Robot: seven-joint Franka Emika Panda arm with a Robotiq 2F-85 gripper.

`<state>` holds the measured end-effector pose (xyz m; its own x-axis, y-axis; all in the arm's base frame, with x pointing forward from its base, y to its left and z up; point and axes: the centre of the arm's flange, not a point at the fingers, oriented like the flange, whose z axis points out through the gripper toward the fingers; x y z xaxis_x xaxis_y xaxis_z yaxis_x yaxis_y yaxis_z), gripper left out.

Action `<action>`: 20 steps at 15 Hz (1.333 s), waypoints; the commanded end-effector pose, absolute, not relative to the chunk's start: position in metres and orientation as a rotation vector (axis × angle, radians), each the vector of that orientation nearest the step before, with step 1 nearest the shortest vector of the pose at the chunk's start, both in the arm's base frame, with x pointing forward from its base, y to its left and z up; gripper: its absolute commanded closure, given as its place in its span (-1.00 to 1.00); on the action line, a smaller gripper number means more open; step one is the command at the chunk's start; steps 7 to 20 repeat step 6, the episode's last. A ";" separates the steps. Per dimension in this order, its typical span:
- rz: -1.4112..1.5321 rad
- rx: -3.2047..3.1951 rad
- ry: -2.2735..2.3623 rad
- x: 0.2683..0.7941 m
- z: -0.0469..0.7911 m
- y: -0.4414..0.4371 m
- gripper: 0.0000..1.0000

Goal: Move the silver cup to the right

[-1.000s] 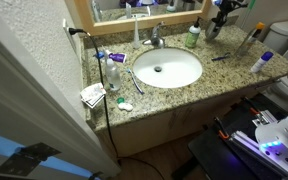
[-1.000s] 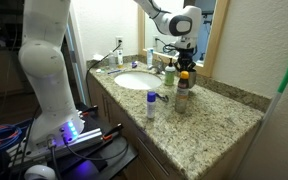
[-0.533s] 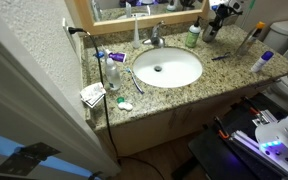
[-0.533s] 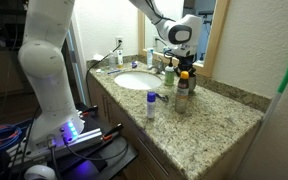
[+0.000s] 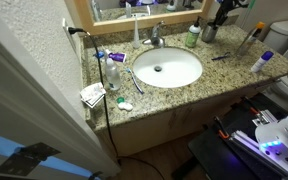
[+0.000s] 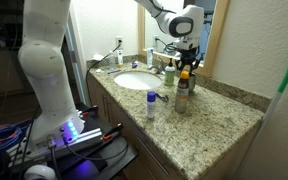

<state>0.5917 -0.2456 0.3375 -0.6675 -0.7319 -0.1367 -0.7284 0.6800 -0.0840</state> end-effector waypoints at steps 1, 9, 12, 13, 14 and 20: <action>-0.069 -1.237 2.640 0.567 0.386 -0.241 -0.78; -0.107 -1.259 2.588 0.572 0.420 -0.241 -0.94; -0.107 -1.259 2.588 0.572 0.420 -0.241 -0.94; -0.107 -1.259 2.588 0.572 0.420 -0.241 -0.94; -0.107 -1.259 2.588 0.572 0.420 -0.241 -0.94; -0.107 -1.259 2.588 0.572 0.420 -0.241 -0.94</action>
